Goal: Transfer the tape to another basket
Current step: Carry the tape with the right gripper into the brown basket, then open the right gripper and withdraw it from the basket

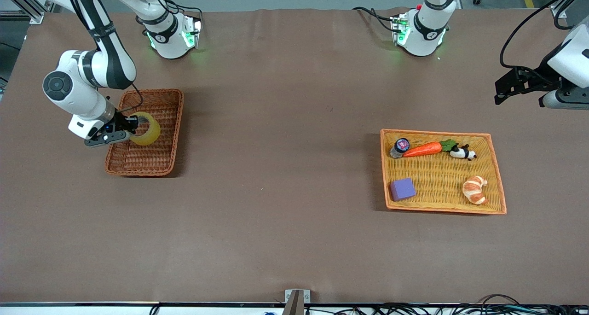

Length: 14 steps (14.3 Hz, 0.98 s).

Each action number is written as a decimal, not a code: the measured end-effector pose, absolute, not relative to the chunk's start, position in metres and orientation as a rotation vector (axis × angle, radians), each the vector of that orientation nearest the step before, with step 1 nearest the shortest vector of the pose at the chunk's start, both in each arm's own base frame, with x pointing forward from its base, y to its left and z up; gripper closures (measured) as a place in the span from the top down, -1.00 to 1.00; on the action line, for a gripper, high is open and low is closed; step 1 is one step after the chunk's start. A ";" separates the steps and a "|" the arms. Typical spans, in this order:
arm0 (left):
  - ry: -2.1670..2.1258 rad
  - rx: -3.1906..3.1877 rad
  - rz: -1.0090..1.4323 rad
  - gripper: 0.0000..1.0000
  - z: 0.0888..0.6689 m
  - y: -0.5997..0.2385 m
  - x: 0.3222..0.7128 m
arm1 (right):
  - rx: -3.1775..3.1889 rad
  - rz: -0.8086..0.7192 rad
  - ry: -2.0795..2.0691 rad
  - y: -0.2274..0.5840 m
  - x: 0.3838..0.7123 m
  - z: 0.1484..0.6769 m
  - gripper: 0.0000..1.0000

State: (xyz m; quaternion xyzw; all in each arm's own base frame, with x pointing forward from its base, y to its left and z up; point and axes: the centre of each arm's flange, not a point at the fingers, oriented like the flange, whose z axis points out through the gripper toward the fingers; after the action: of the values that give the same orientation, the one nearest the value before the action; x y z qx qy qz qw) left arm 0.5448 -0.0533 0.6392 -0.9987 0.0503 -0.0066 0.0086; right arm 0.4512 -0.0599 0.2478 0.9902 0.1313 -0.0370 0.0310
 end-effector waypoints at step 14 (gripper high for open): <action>0.159 -3.122 -0.047 1.00 0.640 -0.054 0.547 | 3.046 -0.130 0.364 -0.064 0.475 0.260 0.72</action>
State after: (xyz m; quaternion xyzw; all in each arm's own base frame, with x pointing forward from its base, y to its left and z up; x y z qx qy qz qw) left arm 0.5468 -0.0540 0.6396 -0.9986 0.0508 -0.0151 0.0078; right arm 0.4748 -0.0636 0.2599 0.9914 0.1185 -0.0423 0.0358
